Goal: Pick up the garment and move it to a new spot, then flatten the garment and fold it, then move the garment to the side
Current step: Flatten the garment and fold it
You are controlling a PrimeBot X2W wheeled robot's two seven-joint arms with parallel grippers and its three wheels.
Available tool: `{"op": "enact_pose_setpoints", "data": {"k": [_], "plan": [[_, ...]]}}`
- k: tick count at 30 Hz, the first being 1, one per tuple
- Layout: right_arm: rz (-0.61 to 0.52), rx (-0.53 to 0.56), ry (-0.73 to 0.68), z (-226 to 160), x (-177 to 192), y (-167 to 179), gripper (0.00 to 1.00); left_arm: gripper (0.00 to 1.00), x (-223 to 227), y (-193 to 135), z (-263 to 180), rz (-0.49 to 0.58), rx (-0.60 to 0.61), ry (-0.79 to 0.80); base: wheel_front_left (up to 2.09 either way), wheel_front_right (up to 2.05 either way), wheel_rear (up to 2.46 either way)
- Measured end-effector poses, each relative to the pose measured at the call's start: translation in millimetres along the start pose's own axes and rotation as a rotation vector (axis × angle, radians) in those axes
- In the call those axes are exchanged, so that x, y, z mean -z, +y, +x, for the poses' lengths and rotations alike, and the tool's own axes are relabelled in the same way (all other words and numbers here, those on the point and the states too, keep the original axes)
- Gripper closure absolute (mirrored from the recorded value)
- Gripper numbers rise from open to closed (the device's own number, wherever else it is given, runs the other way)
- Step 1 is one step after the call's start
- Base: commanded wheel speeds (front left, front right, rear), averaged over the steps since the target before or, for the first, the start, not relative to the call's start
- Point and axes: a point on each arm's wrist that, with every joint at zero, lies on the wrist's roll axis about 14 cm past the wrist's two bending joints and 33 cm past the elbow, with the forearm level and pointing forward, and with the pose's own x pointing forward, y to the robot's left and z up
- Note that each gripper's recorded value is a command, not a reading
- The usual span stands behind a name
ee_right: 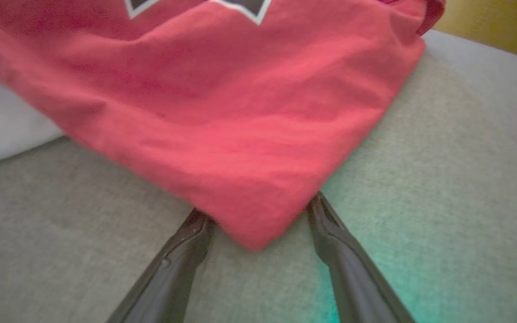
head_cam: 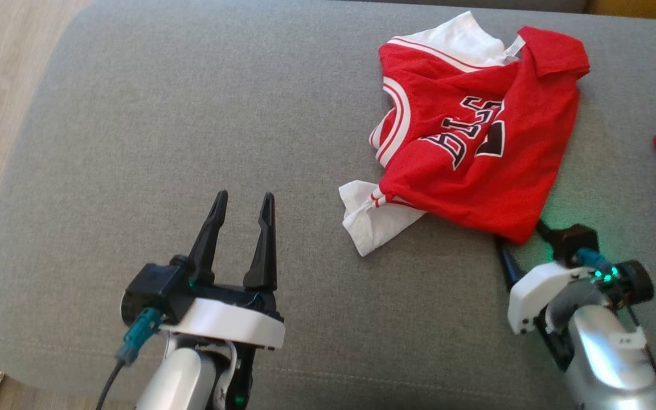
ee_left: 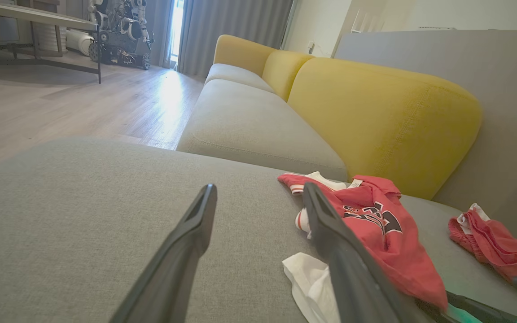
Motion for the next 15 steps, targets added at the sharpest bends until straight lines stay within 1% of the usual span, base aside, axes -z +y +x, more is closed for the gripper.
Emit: {"op": "enact_pose_setpoints", "data": {"k": [5,6,7,8,12,15], "plan": [[-0.001,0.044,-0.016,9.3,-5.7,-16.9,0.00,0.00,-2.8,0.1,5.9,0.004,0.002,-0.011,0.00,0.00,0.00],[0.003,0.050,-0.021,10.0,-6.0,-18.8,0.31,0.00,-2.5,0.3,6.4,0.004,0.001,-0.010,0.00,0.00,0.00],[0.008,0.055,-0.029,10.6,-7.1,-20.4,0.84,0.00,-2.0,0.3,6.5,0.003,0.001,-0.008,0.00,0.00,0.00],[0.007,0.060,-0.039,11.0,-9.2,-22.2,1.00,0.00,-1.9,0.1,6.5,0.003,0.000,-0.008,0.00,0.00,0.00],[-0.017,0.093,-0.087,6.1,-18.5,-33.5,1.00,0.00,-5.2,-2.0,6.1,0.003,0.003,-0.018,0.00,0.00,0.00],[-0.063,0.122,-0.125,-1.7,-28.7,-46.0,1.00,0.00,-9.0,-5.3,5.3,0.003,0.013,-0.029,0.00,0.00,0.00]]}}
